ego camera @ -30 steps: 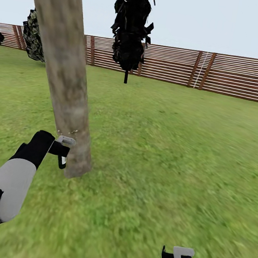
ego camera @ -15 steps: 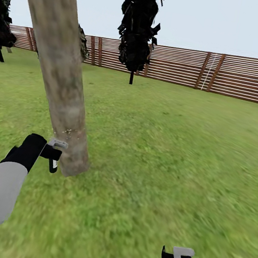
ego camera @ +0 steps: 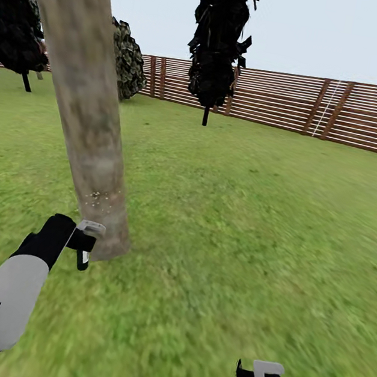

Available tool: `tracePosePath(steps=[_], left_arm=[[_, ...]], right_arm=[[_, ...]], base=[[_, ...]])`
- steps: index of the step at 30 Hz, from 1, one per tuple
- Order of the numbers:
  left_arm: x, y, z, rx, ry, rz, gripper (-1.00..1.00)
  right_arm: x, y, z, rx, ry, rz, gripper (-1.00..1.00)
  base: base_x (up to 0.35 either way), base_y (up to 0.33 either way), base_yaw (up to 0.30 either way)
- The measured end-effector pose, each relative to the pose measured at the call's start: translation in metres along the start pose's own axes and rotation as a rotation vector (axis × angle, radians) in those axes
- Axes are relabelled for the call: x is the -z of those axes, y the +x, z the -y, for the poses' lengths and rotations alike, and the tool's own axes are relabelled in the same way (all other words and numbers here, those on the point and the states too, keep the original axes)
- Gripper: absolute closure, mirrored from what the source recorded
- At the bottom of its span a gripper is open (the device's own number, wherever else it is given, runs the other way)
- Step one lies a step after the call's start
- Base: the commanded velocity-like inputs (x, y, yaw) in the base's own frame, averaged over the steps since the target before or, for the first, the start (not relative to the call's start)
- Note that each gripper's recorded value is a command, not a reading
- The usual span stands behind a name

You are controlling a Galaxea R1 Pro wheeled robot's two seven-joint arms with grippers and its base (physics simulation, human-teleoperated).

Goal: In the garden, pick up the pesticide atomizer on the floor and spray pesticide onto both trees until each tree trunk is fully covered.

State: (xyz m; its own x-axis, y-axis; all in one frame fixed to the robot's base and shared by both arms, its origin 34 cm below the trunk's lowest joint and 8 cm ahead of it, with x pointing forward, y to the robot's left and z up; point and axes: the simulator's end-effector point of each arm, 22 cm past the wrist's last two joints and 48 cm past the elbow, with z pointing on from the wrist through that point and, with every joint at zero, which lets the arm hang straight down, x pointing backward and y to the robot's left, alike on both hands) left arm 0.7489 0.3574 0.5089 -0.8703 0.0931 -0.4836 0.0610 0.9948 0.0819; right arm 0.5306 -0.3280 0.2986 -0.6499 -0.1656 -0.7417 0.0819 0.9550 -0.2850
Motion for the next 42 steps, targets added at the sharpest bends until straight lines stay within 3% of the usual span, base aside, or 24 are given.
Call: tracePosePath(steps=[3, 7, 9, 13, 17, 24, 32, 34, 38, 42], left_arm=[[0.001, 0.002, -0.009, 0.004, -0.014, -0.001, 1.00], [0.005, 0.023, -0.073, 0.096, -0.101, -0.012, 1.00], [0.002, 0.037, -0.082, 0.118, -0.111, -0.027, 1.00], [-0.010, 0.033, -0.056, 0.095, -0.071, 0.014, 1.00], [-0.016, 0.025, -0.032, 0.078, -0.079, 0.040, 1.00], [-0.012, 0.020, -0.043, 0.074, -0.115, 0.055, 1.00], [-0.012, 0.019, -0.039, 0.072, -0.111, 0.056, 1.00], [-0.017, 0.036, -0.042, 0.068, -0.118, 0.031, 1.00], [-0.028, 0.065, -0.034, 0.061, -0.107, -0.002, 1.00], [-0.036, 0.059, -0.008, 0.050, -0.061, 0.046, 1.00]], right_arm=[[0.000, 0.000, 0.000, 0.000, 0.000, 0.000, -1.00], [0.000, 0.000, 0.000, 0.000, 0.000, 0.000, -1.00], [0.000, 0.000, 0.000, 0.000, 0.000, 0.000, -1.00], [0.000, 0.000, 0.000, 0.000, 0.000, 0.000, -1.00], [0.000, 0.000, 0.000, 0.000, 0.000, 0.000, -1.00], [0.000, 0.000, 0.001, 0.000, 0.001, 0.000, -1.00], [0.000, 0.000, 0.003, 0.002, 0.005, 0.000, -1.00], [-0.001, 0.000, 0.003, 0.003, 0.004, 0.000, -1.00], [0.000, 0.000, 0.002, 0.002, 0.003, 0.000, -1.00], [0.000, 0.000, 0.002, 0.002, 0.003, 0.000, -1.00]], base=[[0.073, -0.275, 0.000], [0.085, -0.129, 0.000], [0.009, -0.013, 0.043], [0.001, -0.001, 0.245], [0.000, 0.000, 0.275], [0.149, 0.040, 0.124], [0.253, 0.179, 0.001], [0.019, 0.018, 0.000], [0.004, 0.003, 0.000], [0.000, 0.000, 0.000]])
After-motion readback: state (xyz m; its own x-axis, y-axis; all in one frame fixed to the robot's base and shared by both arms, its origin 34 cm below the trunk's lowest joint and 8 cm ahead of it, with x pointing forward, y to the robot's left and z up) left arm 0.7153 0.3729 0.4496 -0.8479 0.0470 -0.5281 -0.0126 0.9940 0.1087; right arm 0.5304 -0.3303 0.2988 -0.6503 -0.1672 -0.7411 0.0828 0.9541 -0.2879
